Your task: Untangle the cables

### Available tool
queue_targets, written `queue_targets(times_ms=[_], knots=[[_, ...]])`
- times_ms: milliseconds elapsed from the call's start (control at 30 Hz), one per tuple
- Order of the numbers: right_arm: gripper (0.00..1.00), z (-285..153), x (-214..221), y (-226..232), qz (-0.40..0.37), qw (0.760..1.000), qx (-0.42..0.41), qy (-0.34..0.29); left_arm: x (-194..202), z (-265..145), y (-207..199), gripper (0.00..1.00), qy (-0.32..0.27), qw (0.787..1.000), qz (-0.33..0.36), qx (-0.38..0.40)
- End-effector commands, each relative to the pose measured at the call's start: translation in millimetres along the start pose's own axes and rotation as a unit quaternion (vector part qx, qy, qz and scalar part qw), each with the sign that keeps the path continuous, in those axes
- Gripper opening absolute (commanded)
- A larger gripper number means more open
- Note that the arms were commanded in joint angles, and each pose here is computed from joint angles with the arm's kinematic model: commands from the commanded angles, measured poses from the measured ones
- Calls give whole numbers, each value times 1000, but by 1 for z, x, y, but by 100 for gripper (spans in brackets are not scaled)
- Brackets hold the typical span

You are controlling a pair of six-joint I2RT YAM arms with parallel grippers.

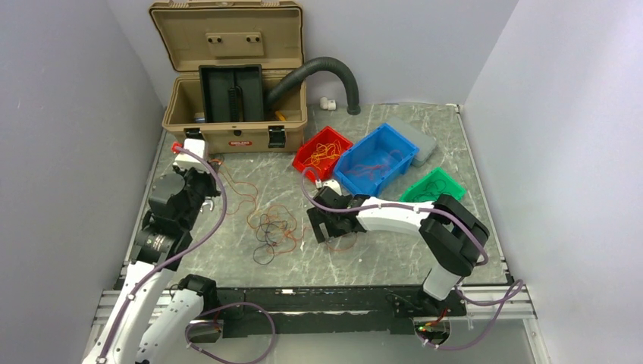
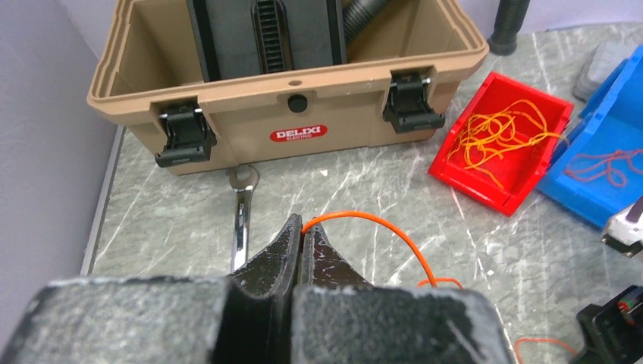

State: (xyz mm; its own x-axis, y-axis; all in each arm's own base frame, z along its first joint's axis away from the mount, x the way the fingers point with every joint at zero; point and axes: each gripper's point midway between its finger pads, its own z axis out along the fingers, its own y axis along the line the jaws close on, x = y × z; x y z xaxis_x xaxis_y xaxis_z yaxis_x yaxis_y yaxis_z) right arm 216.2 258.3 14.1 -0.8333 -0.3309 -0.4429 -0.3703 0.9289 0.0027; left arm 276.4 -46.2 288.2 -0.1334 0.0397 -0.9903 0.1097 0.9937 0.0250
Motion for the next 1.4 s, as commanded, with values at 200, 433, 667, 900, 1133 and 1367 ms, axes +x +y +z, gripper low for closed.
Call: queue_targets(times_ms=[200,433,667,900,1133,1367], knots=[[31,13,6,0,29,1000,-2,-12,-22,-8,-6,0,-28,999,-30,14],[0,-40,-17,-67,95,988,100,-65,-16,-12,36,0,-20,994,-36,-106],[0,-143,-27,-200,323,906,192,-195,-2,-61,125,0,0,917,-65,-393],[0,-226,-21,-265,416,825,278,-263,2,-87,153,0,-11,870,-89,-485],[0,-279,-68,-266,371,830,234,-343,0,-75,146,0,-9,890,-99,-445],[0,-309,-126,-233,298,863,125,-388,-27,-37,77,0,-67,978,-56,-189]])
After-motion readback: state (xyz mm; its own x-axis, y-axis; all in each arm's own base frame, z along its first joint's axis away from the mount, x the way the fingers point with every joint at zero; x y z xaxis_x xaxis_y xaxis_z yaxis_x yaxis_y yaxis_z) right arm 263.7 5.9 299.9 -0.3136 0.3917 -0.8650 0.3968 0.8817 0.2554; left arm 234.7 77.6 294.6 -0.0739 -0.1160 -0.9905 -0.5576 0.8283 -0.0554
